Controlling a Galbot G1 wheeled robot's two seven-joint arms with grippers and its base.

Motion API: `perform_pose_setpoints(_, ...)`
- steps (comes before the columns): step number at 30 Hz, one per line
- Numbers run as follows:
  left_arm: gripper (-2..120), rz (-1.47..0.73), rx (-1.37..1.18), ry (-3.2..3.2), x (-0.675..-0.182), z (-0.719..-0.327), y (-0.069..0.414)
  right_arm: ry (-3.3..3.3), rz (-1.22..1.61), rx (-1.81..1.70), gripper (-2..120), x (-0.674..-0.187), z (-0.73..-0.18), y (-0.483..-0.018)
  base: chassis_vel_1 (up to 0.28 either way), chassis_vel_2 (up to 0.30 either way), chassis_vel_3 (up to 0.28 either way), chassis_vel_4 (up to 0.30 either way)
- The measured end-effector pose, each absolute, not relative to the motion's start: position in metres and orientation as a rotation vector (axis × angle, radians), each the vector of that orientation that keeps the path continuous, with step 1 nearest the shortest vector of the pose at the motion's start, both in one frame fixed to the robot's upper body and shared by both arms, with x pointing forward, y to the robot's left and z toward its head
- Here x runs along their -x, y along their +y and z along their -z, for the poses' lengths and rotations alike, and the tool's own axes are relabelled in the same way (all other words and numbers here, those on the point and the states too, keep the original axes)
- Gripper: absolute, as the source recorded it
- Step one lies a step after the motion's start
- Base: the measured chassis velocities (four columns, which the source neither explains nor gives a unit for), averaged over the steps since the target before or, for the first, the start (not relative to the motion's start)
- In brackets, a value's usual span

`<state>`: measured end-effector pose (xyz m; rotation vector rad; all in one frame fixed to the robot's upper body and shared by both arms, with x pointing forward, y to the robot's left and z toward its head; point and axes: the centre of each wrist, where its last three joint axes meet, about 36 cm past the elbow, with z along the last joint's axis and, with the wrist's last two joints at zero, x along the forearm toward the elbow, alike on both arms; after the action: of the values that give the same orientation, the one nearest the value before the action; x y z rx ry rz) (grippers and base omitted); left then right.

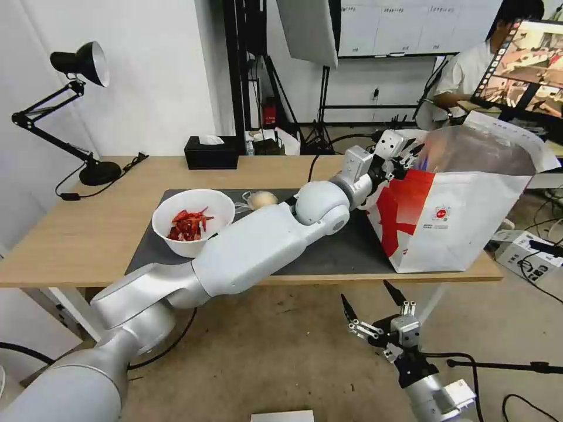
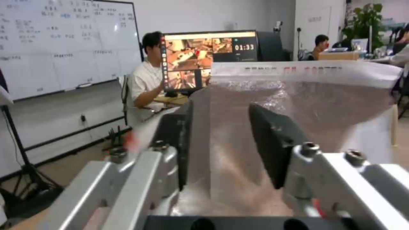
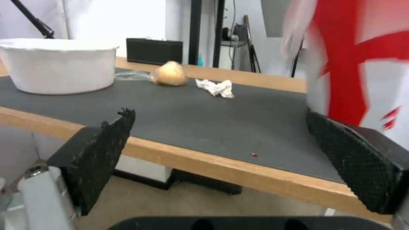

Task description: Pick up the trash from the table and place it into the takeout bag.

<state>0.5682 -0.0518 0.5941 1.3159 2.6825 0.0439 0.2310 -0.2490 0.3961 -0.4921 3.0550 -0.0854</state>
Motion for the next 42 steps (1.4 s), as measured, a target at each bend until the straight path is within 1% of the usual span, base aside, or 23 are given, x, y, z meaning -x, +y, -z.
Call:
perform_pose_setpoints(3,60,-0.009,-1.322,2.693,-0.568,-0.598,-0.047,3.056,0.087,0.493,100,-0.231,-0.396,-0.249,0.0,0.0,0.0,0.0)
perform_pose_setpoints(4,60,-0.009,-1.322,2.693,-0.568,-0.598,-0.047,3.056,0.087,0.493,100,-0.231,-0.396,-0.249,0.0,0.0,0.0,0.0)
perform_pose_setpoints(5,64,0.004,-1.322,2.696,-0.567,-0.6,-0.046,3.056,0.088,0.493,100,-0.231,-0.396,-0.249,0.0,0.0,0.0,0.0)
perform_pose_setpoints(7,75,0.069,-1.32,2.712,-0.562,-0.607,-0.038,3.056,0.087,0.495,100,-0.231,-0.396,-0.249,0.0,0.0,0.0,0.0)
perform_pose_setpoints(8,75,0.069,-1.32,2.712,-0.562,-0.607,-0.038,3.056,0.087,0.495,100,-0.231,-0.396,-0.249,0.0,0.0,0.0,0.0)
perform_pose_setpoints(10,85,0.118,-1.324,2.716,-0.553,-0.609,-0.026,3.051,0.091,0.499,100,-0.231,-0.399,-0.249,0.0,0.0,0.0,0.0)
perform_pose_setpoints(11,85,0.118,-1.324,2.716,-0.553,-0.609,-0.026,3.051,0.091,0.499,100,-0.231,-0.399,-0.249,0.0,0.0,0.0,0.0)
perform_pose_setpoints(14,98,0.178,-1.286,2.711,-0.544,-0.613,-0.009,3.038,0.104,0.481,100,-0.231,-0.406,-0.252,0.0,0.0,0.0,0.0)
perform_pose_setpoints(15,98,0.178,-1.286,2.711,-0.544,-0.613,-0.009,3.038,0.104,0.481,100,-0.231,-0.406,-0.252,0.0,0.0,0.0,0.0)
perform_pose_setpoints(17,100,0.184,-1.216,2.733,-0.536,-0.605,0.029,3.028,0.101,0.47,100,-0.232,-0.41,-0.252,0.0,0.0,0.0,0.0)
perform_pose_setpoints(18,100,0.184,-1.216,2.733,-0.536,-0.605,0.029,3.028,0.101,0.47,100,-0.232,-0.41,-0.252,0.0,0.0,0.0,0.0)
perform_pose_setpoints(19,100,0.169,-1.154,2.746,-0.528,-0.598,0.057,3.022,0.095,0.46,100,-0.232,-0.413,-0.251,0.0,0.0,0.0,0.0)
perform_pose_setpoints(21,100,0.132,-1.068,2.767,-0.514,-0.586,0.089,3.017,0.089,0.451,100,-0.233,-0.414,-0.25,0.0,0.0,0.0,0.0)
perform_pose_setpoints(22,100,0.132,-1.068,2.767,-0.514,-0.586,0.089,3.017,0.089,0.451,100,-0.233,-0.414,-0.25,0.0,0.0,0.0,0.0)
perform_pose_setpoints(24,100,0.079,-0.983,2.799,-0.494,-0.564,0.12,3.011,0.083,0.444,100,-0.234,-0.414,-0.249,0.0,0.0,0.0,0.0)
perform_pose_setpoints(25,100,0.079,-0.983,2.799,-0.494,-0.564,0.12,3.011,0.083,0.444,100,-0.234,-0.414,-0.249,0.0,0.0,0.0,0.0)
perform_pose_setpoints(26,100,0.067,-0.944,2.832,-0.482,-0.549,0.137,3.011,0.08,0.443,100,-0.234,-0.414,-0.249,0.0,0.0,0.0,0.0)
perform_pose_setpoints(27,100,0.067,-0.944,2.832,-0.482,-0.549,0.137,3.011,0.08,0.443,100,-0.234,-0.414,-0.249,0.0,0.0,0.0,0.0)
perform_pose_setpoints(30,100,0.049,-0.888,2.866,-0.465,-0.534,0.16,3.008,0.077,0.444,100,-0.235,-0.413,-0.248,0.0,0.0,0.0,0.0)
perform_pose_setpoints(33,100,0.053,-0.789,2.909,-0.434,-0.518,0.187,3.001,0.071,0.443,100,-0.236,-0.414,-0.247,0.0,0.0,0.0,0.0)
perform_pose_setpoints(35,100,0.047,-0.775,2.915,-0.43,-0.515,0.191,2.998,0.069,0.438,100,-0.236,-0.414,-0.247,0.0,0.0,0.0,0.0)
perform_pose_setpoints(37,100,-0.017,-0.712,2.932,-0.411,-0.502,0.209,2.984,0.035,0.405,100,-0.232,-0.416,-0.243,0.0,0.0,0.0,0.0)
perform_pose_setpoints(42,100,-0.057,-0.621,2.938,-0.389,-0.485,0.226,2.976,0.009,0.382,100,-0.228,-0.417,-0.241,0.0,0.0,0.0,0.0)
